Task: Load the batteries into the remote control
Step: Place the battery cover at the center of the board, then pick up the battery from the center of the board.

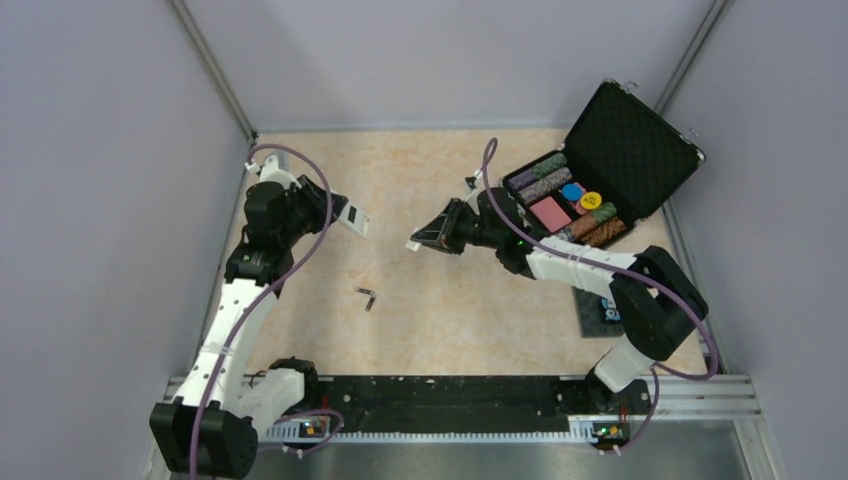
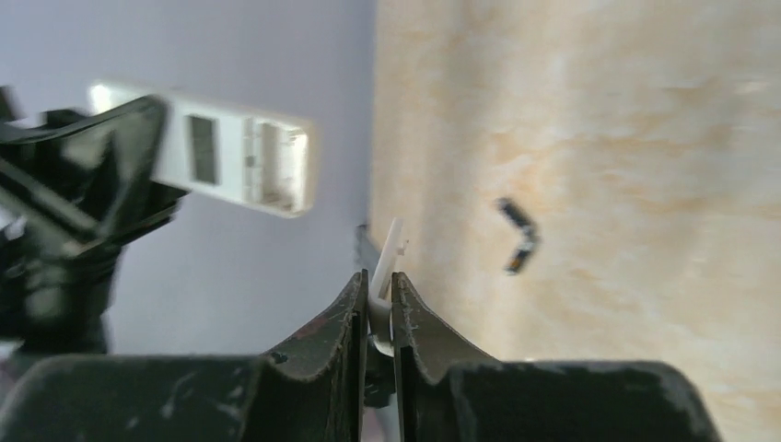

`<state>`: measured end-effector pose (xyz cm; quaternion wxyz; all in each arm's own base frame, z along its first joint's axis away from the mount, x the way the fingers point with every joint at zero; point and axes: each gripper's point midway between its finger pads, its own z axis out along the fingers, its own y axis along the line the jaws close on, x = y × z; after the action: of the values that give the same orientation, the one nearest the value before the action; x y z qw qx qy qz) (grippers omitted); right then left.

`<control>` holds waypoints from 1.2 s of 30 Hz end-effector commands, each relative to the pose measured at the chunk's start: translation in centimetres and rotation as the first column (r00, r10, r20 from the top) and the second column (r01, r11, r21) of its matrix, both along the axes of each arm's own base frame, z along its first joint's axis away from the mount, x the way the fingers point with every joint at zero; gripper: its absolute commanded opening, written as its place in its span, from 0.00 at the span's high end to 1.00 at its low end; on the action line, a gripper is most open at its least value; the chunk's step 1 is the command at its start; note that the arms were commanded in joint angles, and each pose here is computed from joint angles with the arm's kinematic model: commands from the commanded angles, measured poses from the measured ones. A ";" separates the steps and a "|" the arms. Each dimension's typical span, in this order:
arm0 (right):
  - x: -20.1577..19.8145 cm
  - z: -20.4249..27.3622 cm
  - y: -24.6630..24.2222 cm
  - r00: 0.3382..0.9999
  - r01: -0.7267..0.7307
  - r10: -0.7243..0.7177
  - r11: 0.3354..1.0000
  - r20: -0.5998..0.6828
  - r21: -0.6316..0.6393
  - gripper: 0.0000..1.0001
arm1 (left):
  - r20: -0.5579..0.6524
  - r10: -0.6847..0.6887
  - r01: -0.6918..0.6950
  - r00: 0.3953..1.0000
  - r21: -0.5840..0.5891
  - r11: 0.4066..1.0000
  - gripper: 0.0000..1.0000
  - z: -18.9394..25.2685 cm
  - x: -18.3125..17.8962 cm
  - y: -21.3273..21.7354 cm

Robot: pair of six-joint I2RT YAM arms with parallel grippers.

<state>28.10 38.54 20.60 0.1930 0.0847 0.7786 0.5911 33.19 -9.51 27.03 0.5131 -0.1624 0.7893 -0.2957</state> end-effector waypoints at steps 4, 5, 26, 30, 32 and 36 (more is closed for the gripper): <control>2.0 -14.2 -6.8 0.992 0.092 -0.122 0.838 -0.021 -0.538 0.88 | 0.029 0.064 -0.066 0.998 0.089 0.994 1.00 -0.6 -0.4 1.8; 1.9 -15.3 -7.4 0.992 0.083 -0.125 0.814 -0.033 -0.575 0.88 | 0.027 0.055 -0.058 0.998 0.087 0.995 1.00 -0.8 -0.5 1.6; -0.9 -12.5 -3.7 0.989 0.127 -0.005 0.552 0.149 -0.824 0.37 | 0.004 0.345 -0.338 0.939 0.213 0.917 1.00 -1.0 -3.6 7.6; -3.4 -13.1 2.1 0.991 0.047 0.071 0.595 0.112 -0.802 0.40 | -0.009 0.466 -0.452 0.885 0.226 0.863 1.00 -1.0 -5.6 9.9; -4.1 -13.8 4.1 0.994 0.025 0.071 0.605 0.085 -0.796 0.41 | -0.009 0.516 -0.500 0.857 0.234 0.834 1.00 -1.0 -6.5 10.9; -4.7 -15.2 6.5 0.998 0.020 0.032 0.609 0.050 -0.793 0.43 | -0.002 0.599 -0.582 0.800 0.238 0.778 1.00 -0.9 -8.2 12.6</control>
<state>23.49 43.48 6.36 0.2449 -0.0660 0.9472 0.1961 26.53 0.40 24.08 0.5384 -0.2985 0.7854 -0.0649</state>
